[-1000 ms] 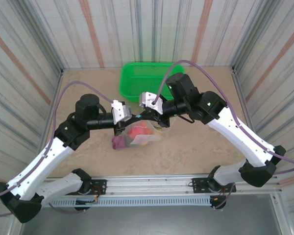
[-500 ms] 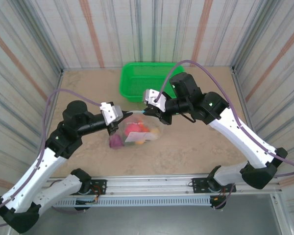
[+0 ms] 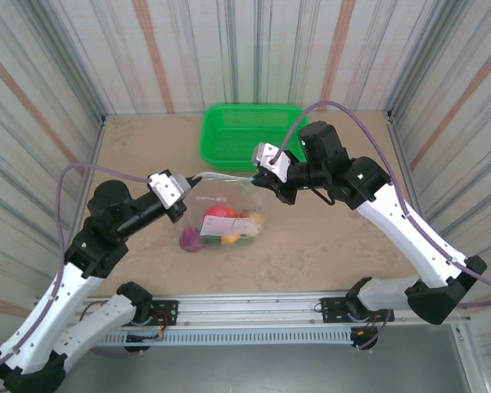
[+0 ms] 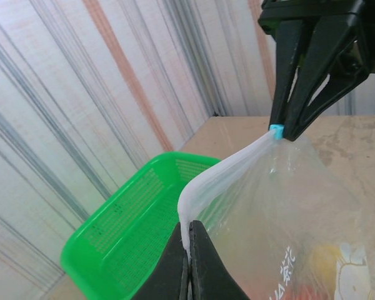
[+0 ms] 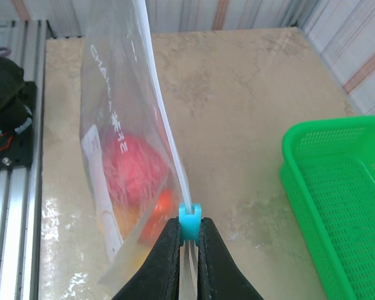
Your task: Place the food in the zip-top bag and seal the zipper
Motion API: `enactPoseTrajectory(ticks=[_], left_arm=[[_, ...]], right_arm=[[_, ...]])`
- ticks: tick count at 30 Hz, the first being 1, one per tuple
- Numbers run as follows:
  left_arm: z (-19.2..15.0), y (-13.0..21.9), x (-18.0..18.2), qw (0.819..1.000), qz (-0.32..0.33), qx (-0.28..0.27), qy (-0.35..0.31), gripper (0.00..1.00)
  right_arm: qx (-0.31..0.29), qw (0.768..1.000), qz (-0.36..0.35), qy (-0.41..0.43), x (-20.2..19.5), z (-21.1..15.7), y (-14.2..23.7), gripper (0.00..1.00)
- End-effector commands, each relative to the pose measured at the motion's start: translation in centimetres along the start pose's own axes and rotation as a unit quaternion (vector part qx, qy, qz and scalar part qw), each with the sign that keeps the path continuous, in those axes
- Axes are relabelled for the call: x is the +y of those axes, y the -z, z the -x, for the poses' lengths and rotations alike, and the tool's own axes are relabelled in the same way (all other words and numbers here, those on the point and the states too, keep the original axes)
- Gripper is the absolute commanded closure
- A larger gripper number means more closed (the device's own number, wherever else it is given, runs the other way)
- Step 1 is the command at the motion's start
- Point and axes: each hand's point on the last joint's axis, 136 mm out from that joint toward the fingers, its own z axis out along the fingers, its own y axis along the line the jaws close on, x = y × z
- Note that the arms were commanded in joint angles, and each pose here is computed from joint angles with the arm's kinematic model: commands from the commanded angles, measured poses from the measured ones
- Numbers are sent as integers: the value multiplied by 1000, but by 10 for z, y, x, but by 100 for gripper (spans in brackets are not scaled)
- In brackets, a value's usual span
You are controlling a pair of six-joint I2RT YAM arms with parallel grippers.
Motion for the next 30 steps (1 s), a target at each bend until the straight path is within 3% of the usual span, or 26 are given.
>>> enactPoseTrajectory(ticks=[1,16,24,30], left_arm=[[20,25,45,992,122,-26,-16,100],[16,42,76,977,213,-5,-19,100],[13,43,80,975,224,-1,-11,100],[7,41,79,974,224,5,-3,100]], right_arm=[[59,996,-52,-45,-16,-36,17,100],[67,990,-100,-70,-33,-56,31,100],[72,976,-171,-115,-59,-72,50,100],[80,978,-142,-134,-45,-72,47,100]])
